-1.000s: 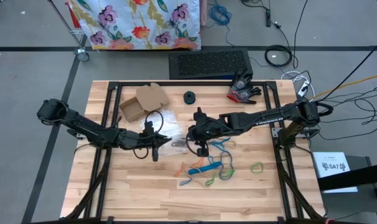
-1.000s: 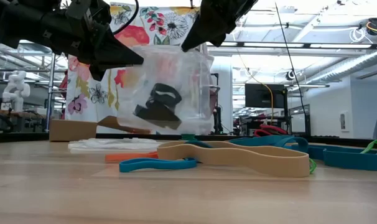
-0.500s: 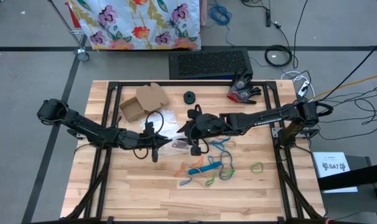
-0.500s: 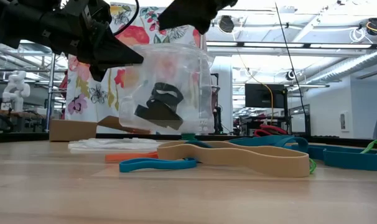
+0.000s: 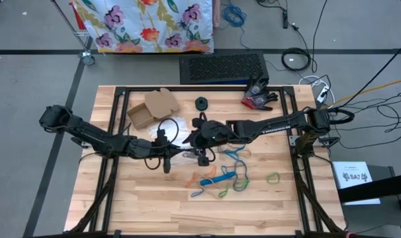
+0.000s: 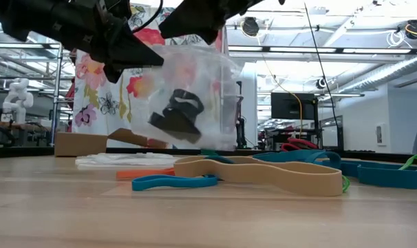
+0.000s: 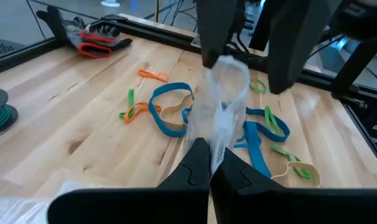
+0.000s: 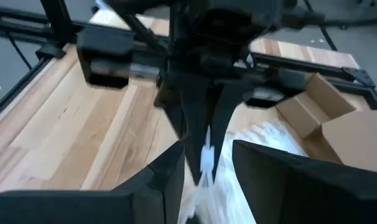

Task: Sort rubber bands
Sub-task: Close the transparent zip bag

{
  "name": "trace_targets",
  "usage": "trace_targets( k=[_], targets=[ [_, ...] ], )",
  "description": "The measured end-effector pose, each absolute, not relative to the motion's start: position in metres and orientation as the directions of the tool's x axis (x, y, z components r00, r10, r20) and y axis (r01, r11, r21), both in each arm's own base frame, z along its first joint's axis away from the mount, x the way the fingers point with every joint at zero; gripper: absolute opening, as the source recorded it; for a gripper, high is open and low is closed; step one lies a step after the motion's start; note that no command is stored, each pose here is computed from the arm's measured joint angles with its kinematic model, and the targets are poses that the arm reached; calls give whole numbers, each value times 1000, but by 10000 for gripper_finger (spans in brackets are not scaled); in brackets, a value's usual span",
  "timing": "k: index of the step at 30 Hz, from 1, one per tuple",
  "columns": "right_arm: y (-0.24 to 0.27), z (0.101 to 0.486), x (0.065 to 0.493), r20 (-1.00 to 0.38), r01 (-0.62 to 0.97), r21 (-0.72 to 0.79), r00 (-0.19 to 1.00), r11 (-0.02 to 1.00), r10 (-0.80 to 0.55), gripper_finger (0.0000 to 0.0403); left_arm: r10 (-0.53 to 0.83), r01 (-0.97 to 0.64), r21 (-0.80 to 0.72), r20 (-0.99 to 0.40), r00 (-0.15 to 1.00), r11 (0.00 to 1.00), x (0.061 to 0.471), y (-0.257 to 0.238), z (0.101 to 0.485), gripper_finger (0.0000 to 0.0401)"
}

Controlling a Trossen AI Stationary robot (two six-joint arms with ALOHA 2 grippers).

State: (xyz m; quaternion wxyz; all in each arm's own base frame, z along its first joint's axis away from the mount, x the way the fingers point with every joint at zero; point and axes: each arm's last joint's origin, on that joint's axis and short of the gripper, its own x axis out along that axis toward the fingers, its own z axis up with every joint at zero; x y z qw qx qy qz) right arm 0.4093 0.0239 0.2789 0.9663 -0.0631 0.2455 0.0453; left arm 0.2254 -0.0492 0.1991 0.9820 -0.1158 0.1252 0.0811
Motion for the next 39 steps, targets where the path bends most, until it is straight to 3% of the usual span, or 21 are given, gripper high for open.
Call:
trace_targets(
  k=[39],
  targets=[
    [23,272,411,-505,-118,-103,862,988,50,119,107,-157,-216,-226,968,964,229,-47,206,0]
  ],
)
